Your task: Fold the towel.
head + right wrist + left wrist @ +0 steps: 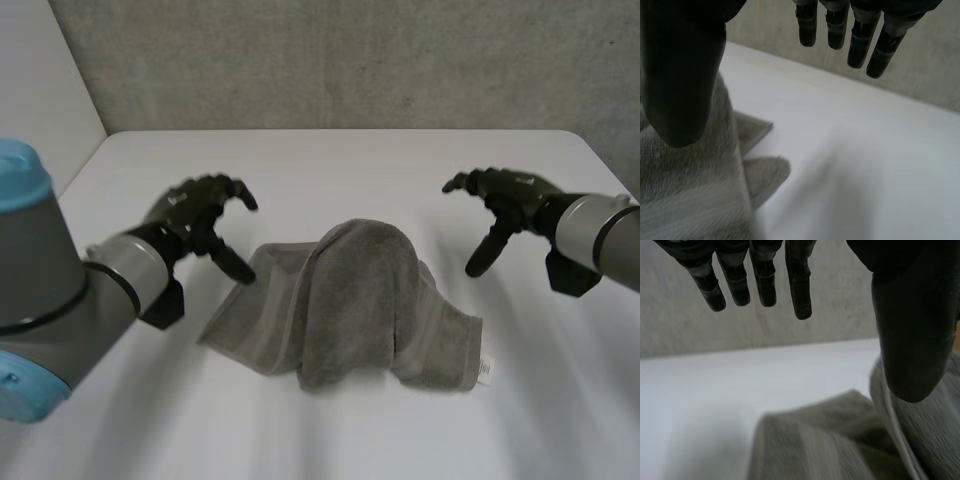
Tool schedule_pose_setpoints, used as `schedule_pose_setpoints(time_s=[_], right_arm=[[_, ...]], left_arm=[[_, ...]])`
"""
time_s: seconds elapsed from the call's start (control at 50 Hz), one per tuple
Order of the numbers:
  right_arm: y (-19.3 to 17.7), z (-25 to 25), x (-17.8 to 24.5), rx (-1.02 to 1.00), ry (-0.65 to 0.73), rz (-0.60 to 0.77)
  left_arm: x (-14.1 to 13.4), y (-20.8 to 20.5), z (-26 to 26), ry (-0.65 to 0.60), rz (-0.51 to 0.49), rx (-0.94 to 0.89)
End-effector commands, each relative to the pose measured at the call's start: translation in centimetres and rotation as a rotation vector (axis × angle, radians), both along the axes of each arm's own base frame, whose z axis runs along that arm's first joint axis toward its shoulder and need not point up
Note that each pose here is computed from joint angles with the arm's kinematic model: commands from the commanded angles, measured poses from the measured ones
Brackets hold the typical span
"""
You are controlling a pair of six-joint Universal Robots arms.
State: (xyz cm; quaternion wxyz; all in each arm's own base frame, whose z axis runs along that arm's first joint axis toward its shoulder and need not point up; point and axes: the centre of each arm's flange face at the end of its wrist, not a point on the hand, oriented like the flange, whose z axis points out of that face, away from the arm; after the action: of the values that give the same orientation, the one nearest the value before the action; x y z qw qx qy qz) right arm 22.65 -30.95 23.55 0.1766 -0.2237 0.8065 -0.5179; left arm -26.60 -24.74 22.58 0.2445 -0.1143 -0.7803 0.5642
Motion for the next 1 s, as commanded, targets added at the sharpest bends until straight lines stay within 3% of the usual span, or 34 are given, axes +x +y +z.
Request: schedule_pose_setpoints(time_s=[0.02,0.18,0.4,0.58,0.68,0.78,0.88,0.96,1.0], right_arm=[[-0.8,-4.4,0.5,0.120,0.014,0.002],[-0.1,-7.1,2.0,0.207,0.001,0.039],[0.8,-7.7,3.1,0.294,-0.108,0.083],[1.4,-6.8,2.9,0.279,-0.137,0.139],[2.3,-5.7,3.2,0.254,-0.143,0.226],[3.1,-4.8,3.3,0.209,-0.061,0.303],[3.6,-2.4,3.2,0.098,0.158,0.432],[2.1,-0.8,3.4,-0.009,0.233,0.419],[-0.3,1.6,4.4,-0.183,0.279,0.358]], left_arm=[[-1.4,1.7,-4.5,-0.027,-0.040,0.144],[-2.9,2.6,-8.4,-0.043,-0.074,0.252],[-3.8,2.6,-9.9,-0.054,-0.082,0.256],[-3.5,2.0,-9.3,-0.044,-0.066,0.239],[-1.9,0.3,-8.5,-0.042,-0.014,0.213],[-1.5,-0.5,-7.7,-0.046,-0.006,0.181],[-0.7,-3.1,-5.9,-0.129,-0.002,0.044],[-1.0,-4.7,-4.4,-0.163,-0.013,-0.048],[-1.8,-6.6,-2.1,-0.161,-0.025,-0.159]])
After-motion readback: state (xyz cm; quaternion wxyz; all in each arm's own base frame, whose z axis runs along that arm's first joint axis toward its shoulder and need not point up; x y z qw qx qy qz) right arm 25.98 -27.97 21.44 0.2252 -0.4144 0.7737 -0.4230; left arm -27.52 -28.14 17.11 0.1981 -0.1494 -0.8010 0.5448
